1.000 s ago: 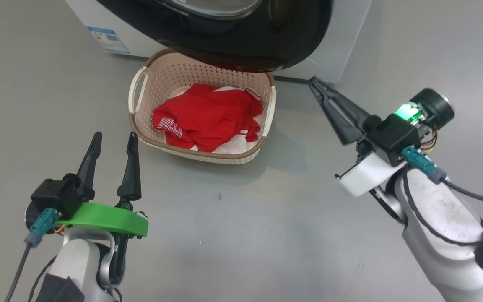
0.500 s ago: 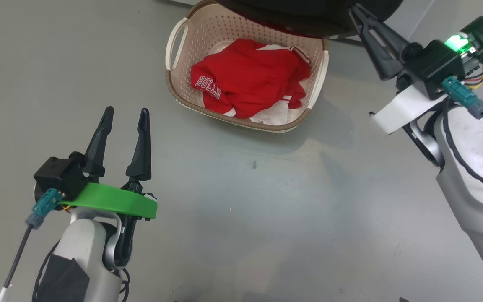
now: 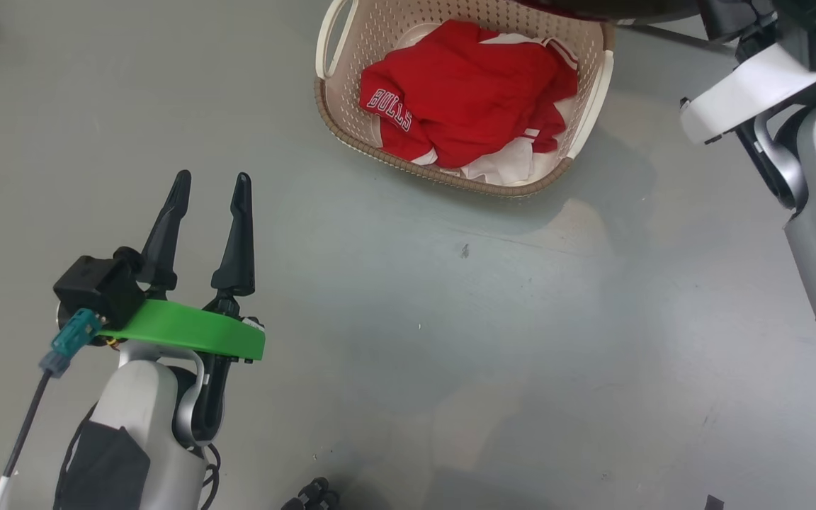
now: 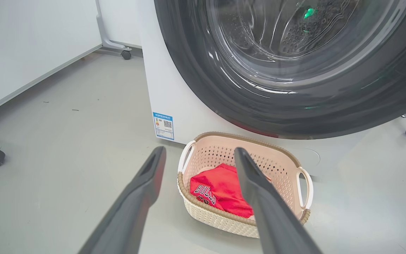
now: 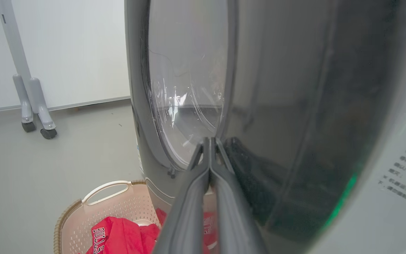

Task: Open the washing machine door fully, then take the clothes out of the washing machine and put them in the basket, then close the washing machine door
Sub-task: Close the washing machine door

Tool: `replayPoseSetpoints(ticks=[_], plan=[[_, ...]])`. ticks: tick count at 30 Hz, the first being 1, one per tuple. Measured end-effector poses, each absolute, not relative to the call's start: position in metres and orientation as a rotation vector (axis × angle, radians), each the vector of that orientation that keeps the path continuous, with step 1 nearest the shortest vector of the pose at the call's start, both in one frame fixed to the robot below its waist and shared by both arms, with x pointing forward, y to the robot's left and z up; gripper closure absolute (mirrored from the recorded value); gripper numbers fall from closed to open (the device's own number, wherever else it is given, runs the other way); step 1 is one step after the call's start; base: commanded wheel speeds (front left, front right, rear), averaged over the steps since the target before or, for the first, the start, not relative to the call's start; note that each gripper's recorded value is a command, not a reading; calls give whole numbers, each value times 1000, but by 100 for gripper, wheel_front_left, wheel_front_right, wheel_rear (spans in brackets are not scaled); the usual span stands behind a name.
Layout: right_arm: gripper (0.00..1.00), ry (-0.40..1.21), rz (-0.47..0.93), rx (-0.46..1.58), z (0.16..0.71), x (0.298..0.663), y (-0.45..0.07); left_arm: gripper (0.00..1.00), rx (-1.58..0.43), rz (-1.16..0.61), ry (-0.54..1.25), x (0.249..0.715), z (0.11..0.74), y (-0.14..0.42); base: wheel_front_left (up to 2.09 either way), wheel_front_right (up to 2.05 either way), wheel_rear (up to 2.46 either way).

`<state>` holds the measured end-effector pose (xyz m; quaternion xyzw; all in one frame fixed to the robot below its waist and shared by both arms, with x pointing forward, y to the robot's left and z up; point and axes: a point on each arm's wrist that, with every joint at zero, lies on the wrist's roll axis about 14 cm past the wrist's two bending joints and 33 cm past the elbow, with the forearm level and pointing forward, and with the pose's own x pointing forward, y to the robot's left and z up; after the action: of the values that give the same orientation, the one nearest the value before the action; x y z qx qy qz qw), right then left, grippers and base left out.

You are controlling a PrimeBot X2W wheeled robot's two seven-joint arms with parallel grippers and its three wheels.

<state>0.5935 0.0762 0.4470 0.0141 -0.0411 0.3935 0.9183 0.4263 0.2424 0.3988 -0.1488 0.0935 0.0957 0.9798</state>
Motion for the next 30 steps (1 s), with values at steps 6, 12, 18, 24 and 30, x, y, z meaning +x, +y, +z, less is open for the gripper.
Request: replayPoseSetpoints(ticks=[6, 12, 18, 24, 30], plan=[[100, -84, 783, 33, 442, 610, 73, 0, -293, 194, 187, 432, 397, 245, 0, 0, 0], [100, -107, 705, 50, 448, 636, 64, 0, -324, 209, 193, 435, 391, 247, 0, 0, 0], [100, -121, 611, 43, 452, 665, 45, 0, -341, 195, 203, 439, 386, 242, 0, 0, 0], [100, -119, 598, 51, 449, 675, 47, 0, -350, 205, 211, 439, 382, 244, 0, 0, 0], [100, -130, 580, 13, 446, 679, 48, 0, -359, 207, 214, 439, 381, 245, 0, 0, 0]])
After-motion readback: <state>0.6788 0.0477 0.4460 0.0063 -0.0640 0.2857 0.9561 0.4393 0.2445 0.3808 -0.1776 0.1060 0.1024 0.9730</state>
